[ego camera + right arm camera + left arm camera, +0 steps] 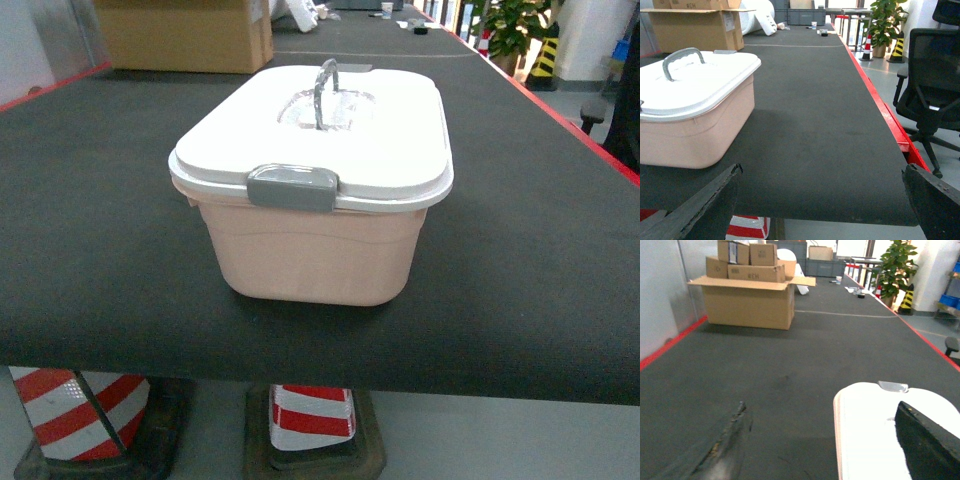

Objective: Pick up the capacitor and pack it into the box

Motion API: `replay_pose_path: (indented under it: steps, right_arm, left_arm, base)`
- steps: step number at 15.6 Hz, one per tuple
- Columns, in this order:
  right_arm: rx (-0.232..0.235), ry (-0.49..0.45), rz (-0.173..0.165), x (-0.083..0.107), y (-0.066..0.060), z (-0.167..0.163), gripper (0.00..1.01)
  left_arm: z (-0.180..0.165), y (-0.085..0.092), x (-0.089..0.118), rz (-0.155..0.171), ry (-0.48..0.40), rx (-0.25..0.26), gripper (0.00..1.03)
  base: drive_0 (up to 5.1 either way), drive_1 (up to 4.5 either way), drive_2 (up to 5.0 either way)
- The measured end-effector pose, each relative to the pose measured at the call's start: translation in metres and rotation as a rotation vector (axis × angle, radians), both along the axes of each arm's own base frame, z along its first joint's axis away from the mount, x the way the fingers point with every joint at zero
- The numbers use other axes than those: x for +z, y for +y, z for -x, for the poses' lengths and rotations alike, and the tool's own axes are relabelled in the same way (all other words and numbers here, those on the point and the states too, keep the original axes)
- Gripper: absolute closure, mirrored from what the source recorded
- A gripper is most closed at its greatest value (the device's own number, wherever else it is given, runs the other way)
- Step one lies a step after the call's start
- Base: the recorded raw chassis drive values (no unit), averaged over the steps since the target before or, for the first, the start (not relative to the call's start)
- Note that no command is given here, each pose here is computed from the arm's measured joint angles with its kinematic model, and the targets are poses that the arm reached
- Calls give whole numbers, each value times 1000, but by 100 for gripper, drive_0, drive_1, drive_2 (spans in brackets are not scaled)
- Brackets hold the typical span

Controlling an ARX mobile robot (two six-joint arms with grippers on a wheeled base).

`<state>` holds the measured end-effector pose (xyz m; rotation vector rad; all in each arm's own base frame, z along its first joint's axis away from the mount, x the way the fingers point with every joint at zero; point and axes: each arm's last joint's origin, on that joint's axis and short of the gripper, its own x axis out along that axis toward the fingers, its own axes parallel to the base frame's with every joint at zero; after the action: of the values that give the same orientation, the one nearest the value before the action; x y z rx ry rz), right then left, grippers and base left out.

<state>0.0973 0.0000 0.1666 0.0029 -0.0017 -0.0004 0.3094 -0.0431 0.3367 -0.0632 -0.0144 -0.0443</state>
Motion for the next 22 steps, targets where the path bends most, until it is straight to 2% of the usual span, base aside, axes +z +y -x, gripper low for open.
replay_pose_path:
  steps: [2,4,6,7,9,14,22]
  right_arm:
    - [0,0,0,0,0,0,3]
    - [0,0,0,0,0,0,3]
    - [0,0,0,0,0,0,3]
    - [0,0,0,0,0,0,3]
    - [0,0,0,0,0,0,3]
    - [0,0,0,0,0,0,3]
    - [0,0,0,0,0,0,3]
  left_arm:
    - [34,12,-34,-40,-4,38,42]
    - [61,24,-62,-42,-11,64,68]
    - [84,27,-93,-47,19,35,93]
    - [96,30,-103,-48,16,42,101]
    - [116,43,-120,-49,19,50,101]
    - [151,43,-146,-49,21,43,101]
    - [179,43,-161,-49,16,43,101]
  base:
    - [0,0,0]
    - [0,0,0]
    - [0,0,0]
    - [0,0,0]
    - [0,0,0]
    - [0,0,0]
    - [0,0,0]
